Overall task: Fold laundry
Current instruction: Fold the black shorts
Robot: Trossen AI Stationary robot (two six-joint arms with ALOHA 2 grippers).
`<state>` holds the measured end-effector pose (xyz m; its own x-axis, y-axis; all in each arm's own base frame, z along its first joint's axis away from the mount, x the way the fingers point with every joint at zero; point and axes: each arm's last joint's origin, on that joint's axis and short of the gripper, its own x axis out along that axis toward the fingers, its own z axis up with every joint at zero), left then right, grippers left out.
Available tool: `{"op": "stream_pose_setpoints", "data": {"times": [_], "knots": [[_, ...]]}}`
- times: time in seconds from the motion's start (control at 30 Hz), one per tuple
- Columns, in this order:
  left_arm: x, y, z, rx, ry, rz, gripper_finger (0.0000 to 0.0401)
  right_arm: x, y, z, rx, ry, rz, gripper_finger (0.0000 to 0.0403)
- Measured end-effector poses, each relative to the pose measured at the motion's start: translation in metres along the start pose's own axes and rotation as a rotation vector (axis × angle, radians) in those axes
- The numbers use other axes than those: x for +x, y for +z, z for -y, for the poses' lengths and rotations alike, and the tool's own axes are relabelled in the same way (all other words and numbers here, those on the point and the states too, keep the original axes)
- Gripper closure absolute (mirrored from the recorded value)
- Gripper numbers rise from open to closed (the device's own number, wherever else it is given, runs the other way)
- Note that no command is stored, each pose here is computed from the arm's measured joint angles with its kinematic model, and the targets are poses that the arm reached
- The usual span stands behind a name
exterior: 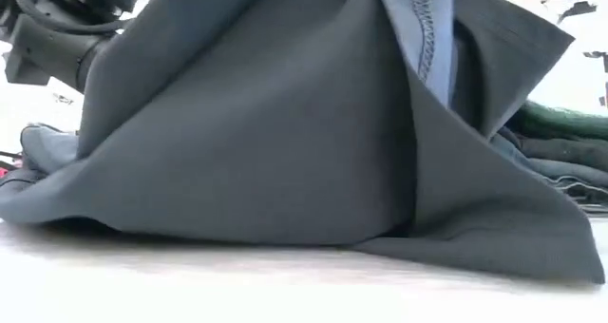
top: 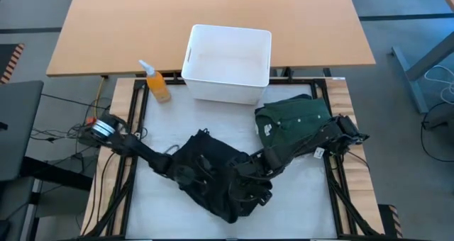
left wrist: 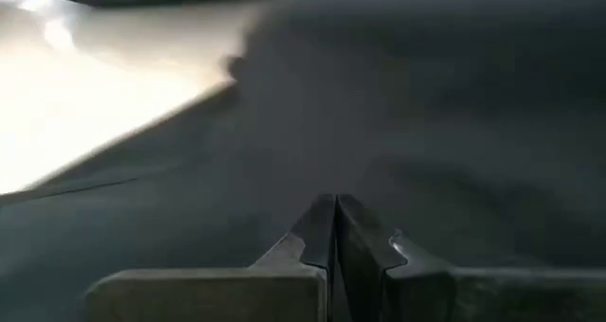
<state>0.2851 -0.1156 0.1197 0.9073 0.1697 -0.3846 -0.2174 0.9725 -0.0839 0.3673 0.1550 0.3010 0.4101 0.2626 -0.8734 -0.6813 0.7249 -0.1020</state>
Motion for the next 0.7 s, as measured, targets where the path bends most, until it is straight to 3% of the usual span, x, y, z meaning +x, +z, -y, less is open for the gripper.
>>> {"op": "stream_pose_setpoints", "data": {"times": [0.2,0.4,0.7], "knots": [[0.027,-0.009,0.019,0.043,-0.121,-0.083,0.0401,-0.007,0.000,0.002,0.125,0.042,-0.008,0.0387],[0.024,-0.010,0.014,0.083,-0.074,-0.108,0.0401,0.053,-0.016,-0.017,0.280,0.136,-0.113,0.0348],[0.021,-0.016,0.011,0.090,-0.087,-0.160,0.0401,0.122,-0.036,-0.040,0.208,0.161,-0.249,0.0243]]}}
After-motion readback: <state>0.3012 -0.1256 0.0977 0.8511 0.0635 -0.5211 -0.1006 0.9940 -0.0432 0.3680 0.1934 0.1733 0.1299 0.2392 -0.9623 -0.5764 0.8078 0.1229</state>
